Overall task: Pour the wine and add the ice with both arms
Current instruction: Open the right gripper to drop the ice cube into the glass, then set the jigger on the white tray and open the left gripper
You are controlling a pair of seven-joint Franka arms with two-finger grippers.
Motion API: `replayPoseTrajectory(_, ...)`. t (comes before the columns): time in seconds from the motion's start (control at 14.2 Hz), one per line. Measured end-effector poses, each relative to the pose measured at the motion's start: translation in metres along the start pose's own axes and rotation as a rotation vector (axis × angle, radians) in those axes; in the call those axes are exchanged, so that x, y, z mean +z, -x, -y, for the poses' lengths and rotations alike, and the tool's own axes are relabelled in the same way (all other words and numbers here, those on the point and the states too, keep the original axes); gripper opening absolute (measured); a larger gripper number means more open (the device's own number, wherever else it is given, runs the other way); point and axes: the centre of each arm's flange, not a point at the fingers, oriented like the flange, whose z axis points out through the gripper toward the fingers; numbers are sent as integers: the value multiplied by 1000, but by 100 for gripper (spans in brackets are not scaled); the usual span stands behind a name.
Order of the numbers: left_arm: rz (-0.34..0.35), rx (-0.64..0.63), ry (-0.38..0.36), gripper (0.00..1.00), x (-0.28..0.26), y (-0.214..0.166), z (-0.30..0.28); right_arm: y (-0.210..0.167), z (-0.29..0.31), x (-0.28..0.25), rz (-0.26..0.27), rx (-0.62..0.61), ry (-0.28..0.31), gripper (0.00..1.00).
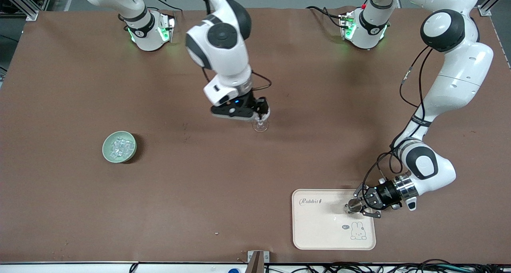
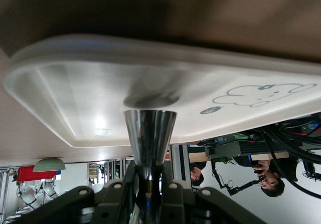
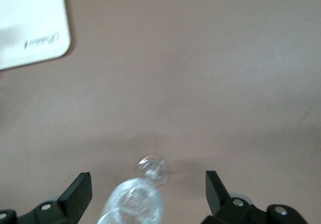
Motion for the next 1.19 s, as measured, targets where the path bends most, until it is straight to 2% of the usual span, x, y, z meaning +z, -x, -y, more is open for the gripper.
replayPoseTrajectory(0.07,-1,-3,3,23,-2,-2,-1,-16,-18,-13,5,-6,12,100)
replayPoseTrajectory(0.14,0,-7,8,31,-5,-4,-2,-30,-36,-26,8,-10,21,100)
replayPoseTrajectory(0.49,-10,-10,26,78,-20,-13,-8,-81,-123,-60,0,-45,34,100)
replayPoseTrajectory(0.63,-61,50,21,98,-35,-15,-16,-99,-171,-68,1,-84,44,100)
replayPoseTrajectory(0.84,-181,224,-56,100,-67,6,-32,-124,-259,-86,-3,-132,58,100)
replayPoseTrajectory(1.05,-368,463,-212,100,-106,49,-45,-140,-335,-98,3,-170,75,100)
replayPoseTrajectory(1.19,-505,609,-333,100,-131,97,-48,-145,-372,-105,20,-175,100,100)
